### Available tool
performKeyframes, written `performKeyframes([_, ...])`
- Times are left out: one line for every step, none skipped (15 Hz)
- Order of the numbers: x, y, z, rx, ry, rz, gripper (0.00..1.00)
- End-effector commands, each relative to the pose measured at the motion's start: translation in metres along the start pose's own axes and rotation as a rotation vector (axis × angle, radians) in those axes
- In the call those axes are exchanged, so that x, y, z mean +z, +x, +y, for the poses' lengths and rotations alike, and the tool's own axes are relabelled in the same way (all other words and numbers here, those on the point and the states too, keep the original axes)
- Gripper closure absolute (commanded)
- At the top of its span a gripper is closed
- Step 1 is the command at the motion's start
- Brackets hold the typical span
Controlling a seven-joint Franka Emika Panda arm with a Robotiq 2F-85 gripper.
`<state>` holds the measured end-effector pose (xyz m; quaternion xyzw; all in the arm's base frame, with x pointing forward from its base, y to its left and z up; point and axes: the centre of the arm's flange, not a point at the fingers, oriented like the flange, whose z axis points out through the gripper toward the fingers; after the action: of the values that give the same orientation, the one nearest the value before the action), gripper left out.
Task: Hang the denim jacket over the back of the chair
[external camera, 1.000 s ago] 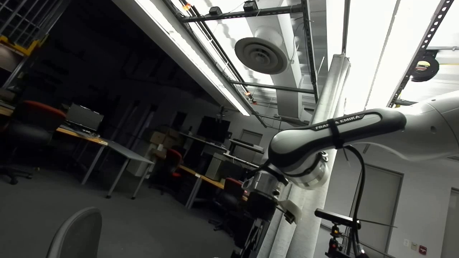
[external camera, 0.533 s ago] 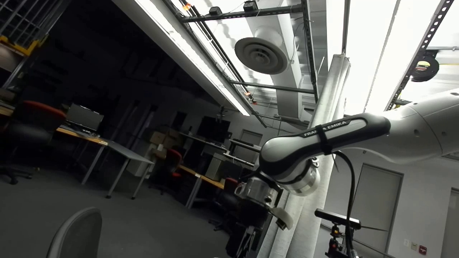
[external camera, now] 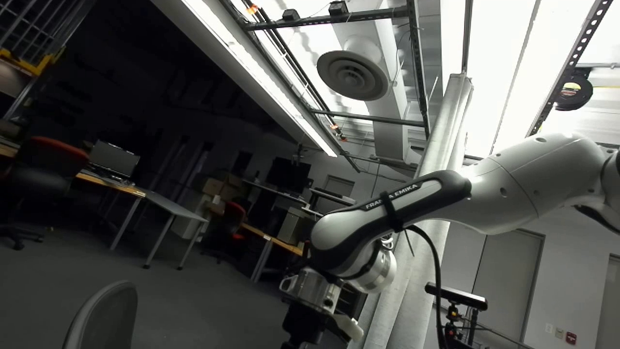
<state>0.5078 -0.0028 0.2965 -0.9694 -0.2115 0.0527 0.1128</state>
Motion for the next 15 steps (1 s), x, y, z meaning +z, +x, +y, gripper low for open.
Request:
performKeyframes([0.028, 0.029, 0.000, -0.105, 0.027, 0.019, 0.00])
performKeyframes([0.036, 0.035, -0.003, -0.130, 0.031, 0.022, 0.00])
performKeyframes([0.043, 0.041, -0.006, -0.154, 0.034, 0.026, 0.00])
performKeyframes([0.050, 0.046, -0.010, -0.180, 0.034, 0.030, 0.00])
performKeyframes([0.057, 0.050, -0.015, -0.207, 0.036, 0.036, 0.00])
performKeyframes([0.064, 0.053, -0.021, -0.235, 0.037, 0.044, 0.00])
performKeyframes([0.070, 0.056, -0.027, -0.260, 0.036, 0.052, 0.01])
performKeyframes([0.077, 0.058, -0.032, -0.285, 0.031, 0.061, 0.02])
performKeyframes([0.082, 0.061, -0.036, -0.304, 0.028, 0.069, 0.01])
performKeyframes([0.087, 0.063, -0.039, -0.318, 0.026, 0.077, 0.01])
performKeyframes([0.091, 0.065, -0.041, -0.325, 0.021, 0.089, 0.01])
performKeyframes([0.094, 0.067, -0.042, -0.330, 0.016, 0.103, 0.01])
performKeyframes([0.096, 0.069, -0.041, -0.331, 0.006, 0.126, 0.00])
performKeyframes([0.098, 0.071, -0.040, -0.328, 0.001, 0.143, 0.01])
performKeyframes([0.100, 0.074, -0.039, -0.325, -0.009, 0.163, 0.01])
